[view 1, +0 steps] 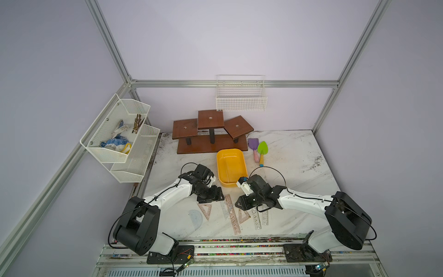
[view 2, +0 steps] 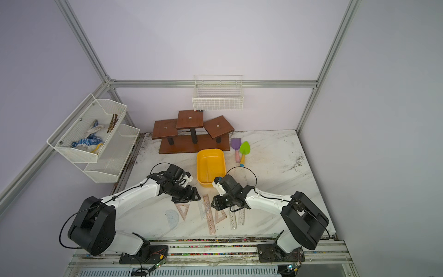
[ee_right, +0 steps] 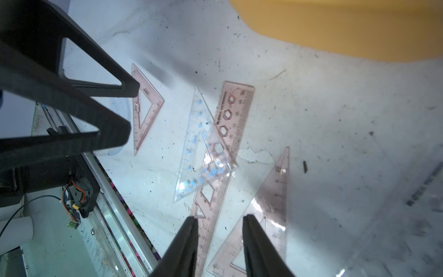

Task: Put the scattered rulers into the storage box
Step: Pick up the ruler from the center of the board.

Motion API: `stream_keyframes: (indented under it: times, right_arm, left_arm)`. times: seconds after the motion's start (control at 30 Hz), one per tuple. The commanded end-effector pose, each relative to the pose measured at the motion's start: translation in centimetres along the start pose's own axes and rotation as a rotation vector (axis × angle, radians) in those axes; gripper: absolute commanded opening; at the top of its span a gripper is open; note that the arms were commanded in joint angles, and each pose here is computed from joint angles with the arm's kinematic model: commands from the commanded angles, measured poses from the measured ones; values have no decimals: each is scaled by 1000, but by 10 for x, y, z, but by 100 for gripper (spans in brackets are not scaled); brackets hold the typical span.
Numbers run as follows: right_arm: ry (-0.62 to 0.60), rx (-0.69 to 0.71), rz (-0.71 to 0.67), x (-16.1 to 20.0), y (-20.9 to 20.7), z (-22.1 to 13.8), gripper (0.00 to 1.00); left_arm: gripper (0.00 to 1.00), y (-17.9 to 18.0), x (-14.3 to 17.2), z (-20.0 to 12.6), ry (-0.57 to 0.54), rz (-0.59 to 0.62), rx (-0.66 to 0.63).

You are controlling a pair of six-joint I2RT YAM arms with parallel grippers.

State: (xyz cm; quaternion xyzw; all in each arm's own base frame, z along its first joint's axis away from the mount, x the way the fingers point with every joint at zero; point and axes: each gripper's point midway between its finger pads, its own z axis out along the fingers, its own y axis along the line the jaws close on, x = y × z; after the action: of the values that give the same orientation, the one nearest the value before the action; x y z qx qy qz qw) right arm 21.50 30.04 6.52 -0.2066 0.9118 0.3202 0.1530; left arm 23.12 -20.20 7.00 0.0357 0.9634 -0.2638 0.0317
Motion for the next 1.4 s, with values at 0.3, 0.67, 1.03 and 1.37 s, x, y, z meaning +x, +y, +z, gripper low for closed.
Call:
stream_keyframes:
  times: [0.3,0.67,1.03,1.37]
  right_arm:
    - [-78,-67,15,-14,10,8,39]
    - [-31,-32,75,-3,-5,24,40]
    - [-4,-44,127,2,-8,34,40]
    - [12,-66,164,6,-9,40,40]
  left_arm:
    - [80,-6,10,23,84,2,15]
    - [77,1,13,39,106,-10,24]
    - [72,1,12,46,105,-35,43]
    - [68,1,13,51,109,-51,55]
